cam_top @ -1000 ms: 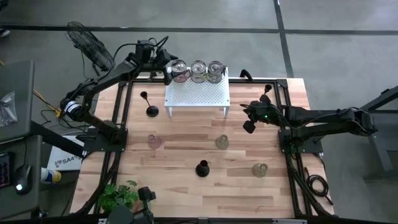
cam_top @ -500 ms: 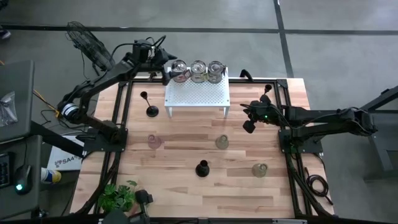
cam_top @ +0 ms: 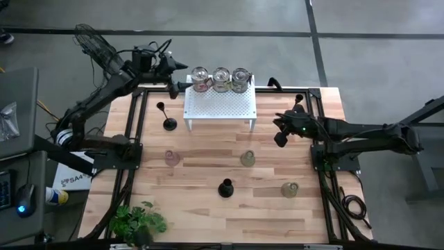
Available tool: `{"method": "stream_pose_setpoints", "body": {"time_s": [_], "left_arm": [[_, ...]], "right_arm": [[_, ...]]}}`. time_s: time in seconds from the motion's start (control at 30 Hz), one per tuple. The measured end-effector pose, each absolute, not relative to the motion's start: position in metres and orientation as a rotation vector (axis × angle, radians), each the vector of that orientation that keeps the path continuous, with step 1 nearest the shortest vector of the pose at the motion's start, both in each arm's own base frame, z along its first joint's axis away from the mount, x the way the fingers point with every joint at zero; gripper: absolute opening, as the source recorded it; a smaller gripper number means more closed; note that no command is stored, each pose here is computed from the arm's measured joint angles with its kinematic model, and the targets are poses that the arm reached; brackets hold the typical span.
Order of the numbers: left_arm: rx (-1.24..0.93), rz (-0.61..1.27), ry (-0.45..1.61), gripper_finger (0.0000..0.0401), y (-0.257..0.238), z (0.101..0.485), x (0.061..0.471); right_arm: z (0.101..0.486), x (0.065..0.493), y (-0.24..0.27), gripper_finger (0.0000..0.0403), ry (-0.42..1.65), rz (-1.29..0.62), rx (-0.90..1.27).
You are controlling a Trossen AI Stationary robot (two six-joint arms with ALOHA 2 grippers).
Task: Pick & Place candle stick holders
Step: Put the top right black candle holder on the shelf
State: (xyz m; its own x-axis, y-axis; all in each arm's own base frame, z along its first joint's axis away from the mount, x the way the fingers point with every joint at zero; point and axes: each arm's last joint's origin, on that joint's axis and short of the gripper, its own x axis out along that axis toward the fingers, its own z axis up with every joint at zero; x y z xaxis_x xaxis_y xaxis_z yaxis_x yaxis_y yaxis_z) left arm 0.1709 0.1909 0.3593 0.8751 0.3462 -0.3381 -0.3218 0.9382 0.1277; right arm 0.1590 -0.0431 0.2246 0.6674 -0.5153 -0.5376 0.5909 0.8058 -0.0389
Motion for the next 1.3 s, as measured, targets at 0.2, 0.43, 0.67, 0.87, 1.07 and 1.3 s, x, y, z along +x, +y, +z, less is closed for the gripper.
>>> {"method": "stream_pose_setpoints", "body": {"time_s": [0.2,0.43,0.67,0.87,1.07,1.3], "left_arm": [[0.092,0.326,0.380,0.0395,0.161,0.370,0.167],[0.133,0.298,0.395,0.0395,0.137,0.374,0.178],[0.140,0.308,0.452,0.0395,0.127,0.369,0.184],[0.124,0.320,0.488,0.0395,0.125,0.367,0.182],[0.122,0.326,0.487,0.0395,0.126,0.367,0.182],[0.119,0.326,0.486,0.0395,0.126,0.367,0.182]], "right_arm": [[0.238,0.143,-0.042,0.0104,0.487,-0.682,0.185],[0.284,0.127,-0.051,0.0172,0.465,-0.801,0.245],[0.303,0.116,-0.052,0.0189,0.474,-0.858,0.272],[0.291,0.102,-0.046,0.0189,0.612,-0.886,0.403],[0.263,0.101,-0.041,0.0189,0.702,-0.923,0.466],[0.239,0.113,-0.040,0.0189,0.574,-0.992,0.481]]}}
